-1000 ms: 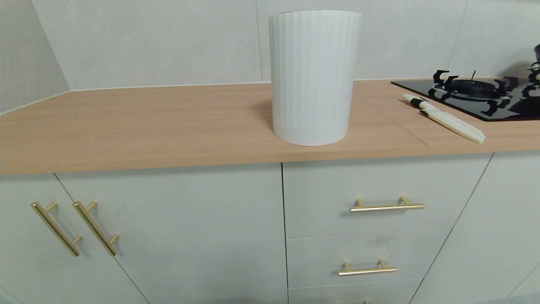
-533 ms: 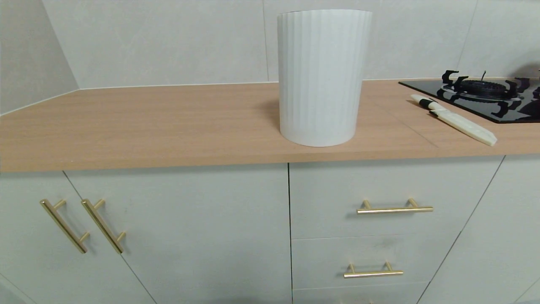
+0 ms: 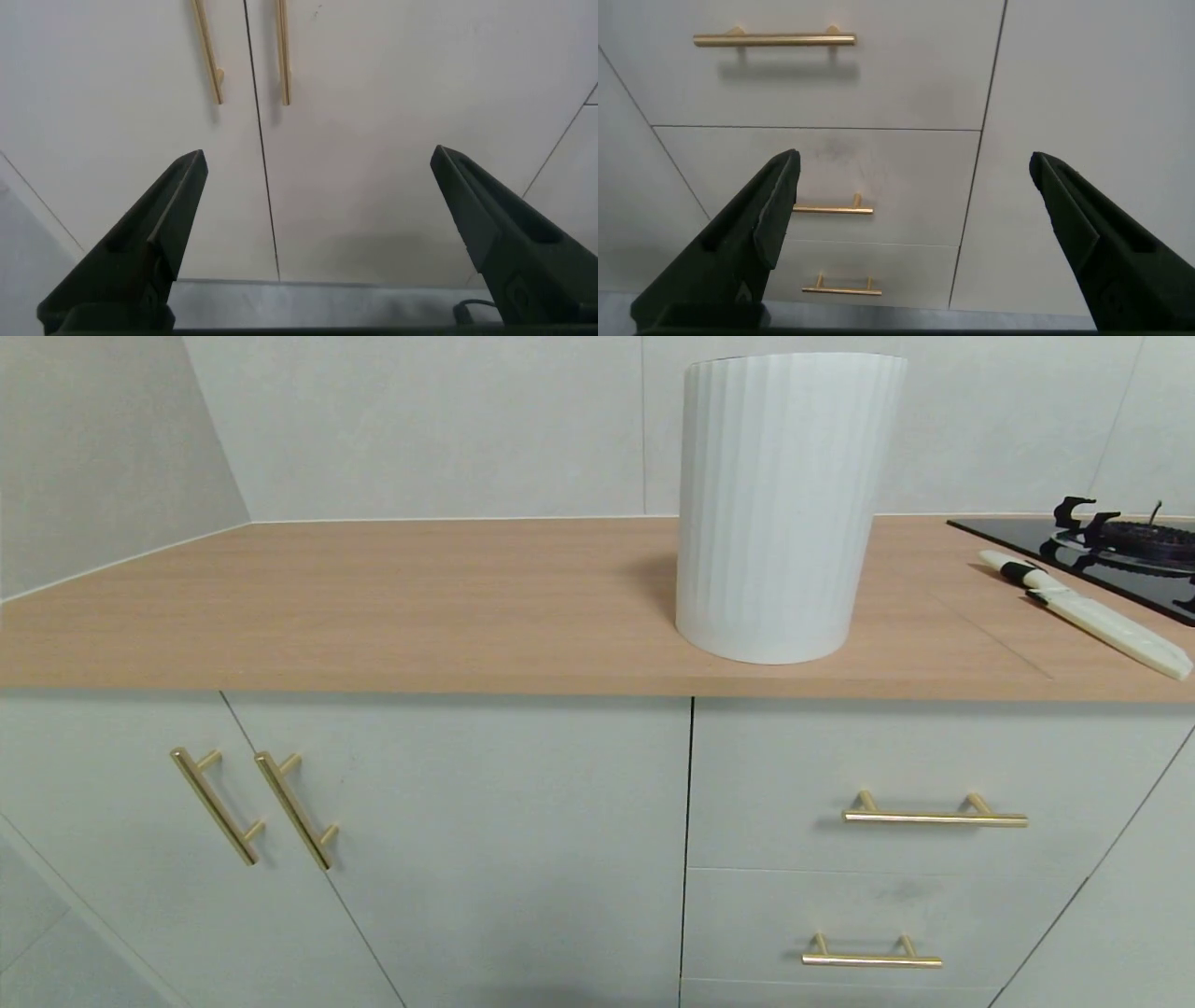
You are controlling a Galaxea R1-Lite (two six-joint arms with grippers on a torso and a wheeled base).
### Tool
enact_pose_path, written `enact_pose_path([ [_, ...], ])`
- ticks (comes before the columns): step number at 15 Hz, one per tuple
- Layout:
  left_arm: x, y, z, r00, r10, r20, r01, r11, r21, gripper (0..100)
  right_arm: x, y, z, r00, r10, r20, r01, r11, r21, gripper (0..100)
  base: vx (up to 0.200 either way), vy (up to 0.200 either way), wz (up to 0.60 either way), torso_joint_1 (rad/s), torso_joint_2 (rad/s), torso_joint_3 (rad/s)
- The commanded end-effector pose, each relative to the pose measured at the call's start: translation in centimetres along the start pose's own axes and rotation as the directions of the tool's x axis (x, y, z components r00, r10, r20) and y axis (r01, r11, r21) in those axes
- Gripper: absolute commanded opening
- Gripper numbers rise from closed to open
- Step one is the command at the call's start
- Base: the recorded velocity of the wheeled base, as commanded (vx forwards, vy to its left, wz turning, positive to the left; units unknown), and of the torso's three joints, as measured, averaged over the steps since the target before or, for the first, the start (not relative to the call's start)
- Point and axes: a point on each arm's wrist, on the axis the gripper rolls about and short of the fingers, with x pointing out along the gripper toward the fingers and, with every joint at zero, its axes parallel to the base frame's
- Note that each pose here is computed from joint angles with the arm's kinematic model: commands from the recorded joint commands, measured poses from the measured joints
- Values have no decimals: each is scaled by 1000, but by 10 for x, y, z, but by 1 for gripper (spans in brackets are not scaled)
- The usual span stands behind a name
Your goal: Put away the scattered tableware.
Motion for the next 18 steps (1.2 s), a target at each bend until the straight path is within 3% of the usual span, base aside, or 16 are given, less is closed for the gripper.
enact_pose_path([
  [1,0,0,0,1000,1,-1,-1,1000,0,100,0,0,0,1000,0,-1,0,1000,0,100,0,0,0,0,0,0],
  [6,0,0,0,1000,1,-1,-1,1000,0,100,0,0,0,1000,0,-1,0,1000,0,100,0,0,0,0,0,0],
  [9,0,0,0,1000,1,-1,-1,1000,0,100,0,0,0,1000,0,-1,0,1000,0,100,0,0,-600,-2,1,4],
  [18,0,0,0,1000,1,-1,-1,1000,0,100,0,0,0,1000,0,-1,0,1000,0,100,0,0,0,0,0,0],
])
